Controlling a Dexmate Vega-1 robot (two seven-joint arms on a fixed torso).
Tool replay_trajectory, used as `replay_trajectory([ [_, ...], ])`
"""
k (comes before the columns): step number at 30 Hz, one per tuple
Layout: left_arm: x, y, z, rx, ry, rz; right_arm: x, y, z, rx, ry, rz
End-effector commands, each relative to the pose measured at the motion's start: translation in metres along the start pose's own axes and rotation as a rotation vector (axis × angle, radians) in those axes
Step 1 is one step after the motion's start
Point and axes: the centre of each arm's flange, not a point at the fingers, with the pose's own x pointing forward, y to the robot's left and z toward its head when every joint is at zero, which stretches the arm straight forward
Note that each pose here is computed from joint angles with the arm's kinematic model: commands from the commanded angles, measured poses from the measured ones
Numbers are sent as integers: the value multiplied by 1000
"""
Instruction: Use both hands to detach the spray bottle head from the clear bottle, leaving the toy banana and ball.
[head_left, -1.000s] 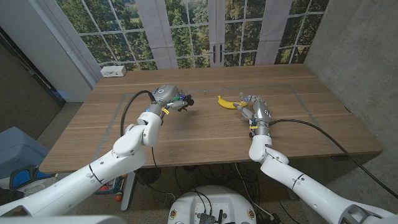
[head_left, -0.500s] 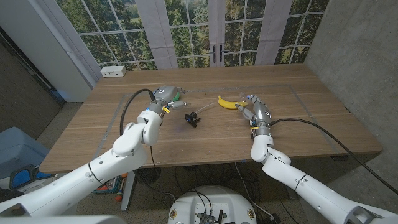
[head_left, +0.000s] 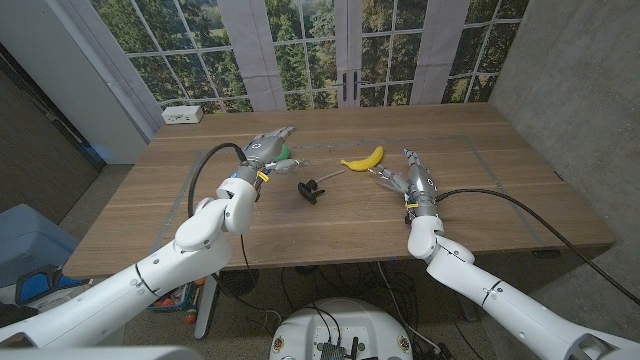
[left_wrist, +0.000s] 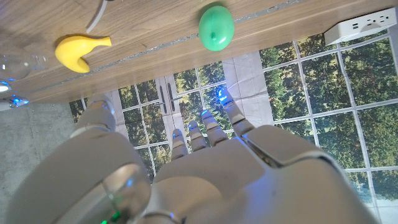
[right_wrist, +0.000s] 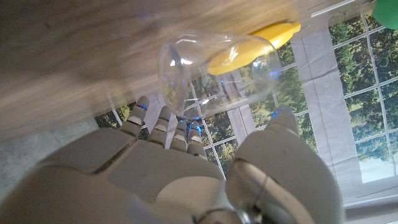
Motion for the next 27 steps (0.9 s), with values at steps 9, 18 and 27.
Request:
replay_trajectory([
  [9, 7, -9, -28, -397, -155, -12, 4, -17, 11, 276, -150, 33],
  [18, 15, -26, -50, -706, -218, -65, 6, -27, 17, 402, -200, 28],
  [27, 19, -44, -66, -985, -273, -69, 4, -34, 19, 513, -225, 8],
])
